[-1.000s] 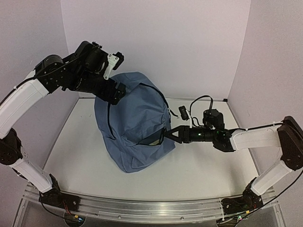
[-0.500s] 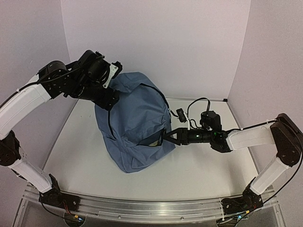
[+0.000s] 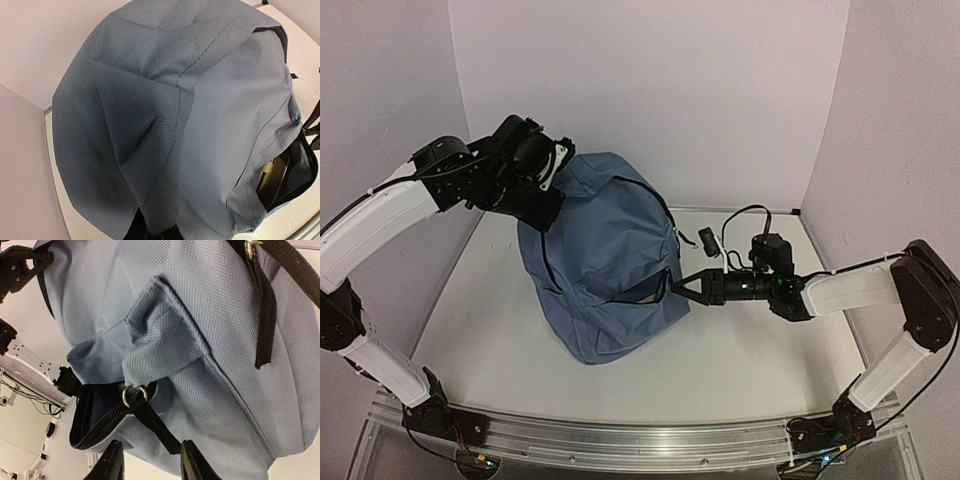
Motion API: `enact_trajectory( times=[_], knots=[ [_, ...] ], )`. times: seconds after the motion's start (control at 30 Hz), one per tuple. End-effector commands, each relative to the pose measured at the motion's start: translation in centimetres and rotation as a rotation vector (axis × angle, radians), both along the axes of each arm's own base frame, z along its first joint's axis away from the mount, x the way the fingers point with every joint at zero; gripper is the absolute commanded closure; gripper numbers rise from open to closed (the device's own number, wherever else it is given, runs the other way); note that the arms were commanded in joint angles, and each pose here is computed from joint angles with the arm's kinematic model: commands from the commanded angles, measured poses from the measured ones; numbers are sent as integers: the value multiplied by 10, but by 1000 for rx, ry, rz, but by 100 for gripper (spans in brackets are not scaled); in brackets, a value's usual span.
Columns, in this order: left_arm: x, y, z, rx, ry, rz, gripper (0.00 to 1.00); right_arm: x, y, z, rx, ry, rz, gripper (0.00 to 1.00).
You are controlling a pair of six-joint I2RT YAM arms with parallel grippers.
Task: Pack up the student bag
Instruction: Adjust the student bag at the center of the board.
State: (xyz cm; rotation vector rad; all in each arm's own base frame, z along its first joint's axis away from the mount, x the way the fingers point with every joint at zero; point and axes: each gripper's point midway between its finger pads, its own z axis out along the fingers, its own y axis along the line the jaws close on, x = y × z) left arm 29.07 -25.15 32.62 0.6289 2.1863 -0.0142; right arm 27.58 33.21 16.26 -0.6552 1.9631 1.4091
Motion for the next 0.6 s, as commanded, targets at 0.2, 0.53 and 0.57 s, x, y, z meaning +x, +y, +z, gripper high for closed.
enact_trajectory(
  times=[0.2, 0.53, 0.57],
  knots=[
    [3, 8, 13, -83, -14, 27, 100, 6, 9, 3, 17, -65, 55, 63],
    [5, 5, 11, -82, -7, 24, 100, 10, 18, 15, 42, -80, 95, 63],
    [5, 6, 11, -81, -6, 23, 100, 10, 19, 15, 41, -81, 97, 63]
  ],
)
